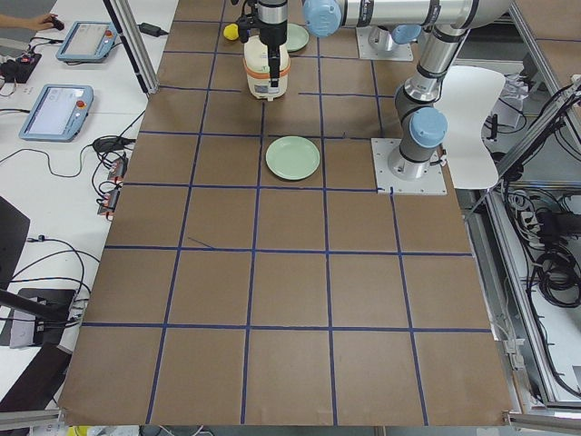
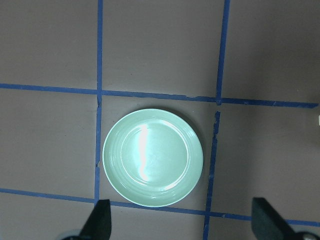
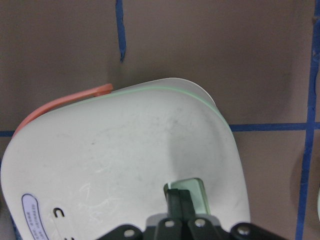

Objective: Press rice cooker button
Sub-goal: 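Press down on the green lid button with the closed right gripper, then lift the right gripper away as the cooker lid springs open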

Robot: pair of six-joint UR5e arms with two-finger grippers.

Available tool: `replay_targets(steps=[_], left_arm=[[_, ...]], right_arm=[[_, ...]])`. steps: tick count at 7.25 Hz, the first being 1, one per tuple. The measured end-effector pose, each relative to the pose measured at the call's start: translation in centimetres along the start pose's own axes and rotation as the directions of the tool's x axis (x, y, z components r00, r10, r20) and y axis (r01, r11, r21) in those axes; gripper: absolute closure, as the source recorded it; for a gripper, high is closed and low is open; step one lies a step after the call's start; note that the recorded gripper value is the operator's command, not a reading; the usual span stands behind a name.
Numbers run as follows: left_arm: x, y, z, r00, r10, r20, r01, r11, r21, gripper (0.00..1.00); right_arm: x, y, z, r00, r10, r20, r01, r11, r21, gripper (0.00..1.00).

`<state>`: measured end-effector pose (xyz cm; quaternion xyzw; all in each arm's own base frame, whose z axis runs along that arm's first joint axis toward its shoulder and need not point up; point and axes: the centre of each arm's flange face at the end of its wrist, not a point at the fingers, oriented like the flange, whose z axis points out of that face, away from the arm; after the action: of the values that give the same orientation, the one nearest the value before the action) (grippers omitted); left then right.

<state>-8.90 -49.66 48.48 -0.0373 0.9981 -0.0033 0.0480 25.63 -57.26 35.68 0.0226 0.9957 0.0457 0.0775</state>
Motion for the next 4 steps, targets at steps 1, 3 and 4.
replay_targets(steps=[1, 3, 4], left_arm=[[0.0, 0.0, 0.0, 1.0, 0.0, 0.0, 0.0, 1.0, 0.0, 0.0], [0.0, 0.0, 0.0, 1.0, 0.0, 0.001, 0.0, 1.0, 0.0, 0.0], [0.0, 0.0, 0.0, 1.0, 0.0, 0.001, 0.0, 1.0, 0.0, 0.0]], right_arm=[[0.0, 0.0, 0.0, 1.0, 0.0, -0.001, 0.0, 1.0, 0.0, 0.93], [-0.2, 0.5, -1.3, 1.0, 0.002, -0.007, -0.002, 1.0, 0.011, 0.82], [-0.3, 1.2, -3.0, 1.0, 0.006, -0.008, -0.006, 1.0, 0.023, 0.73]])
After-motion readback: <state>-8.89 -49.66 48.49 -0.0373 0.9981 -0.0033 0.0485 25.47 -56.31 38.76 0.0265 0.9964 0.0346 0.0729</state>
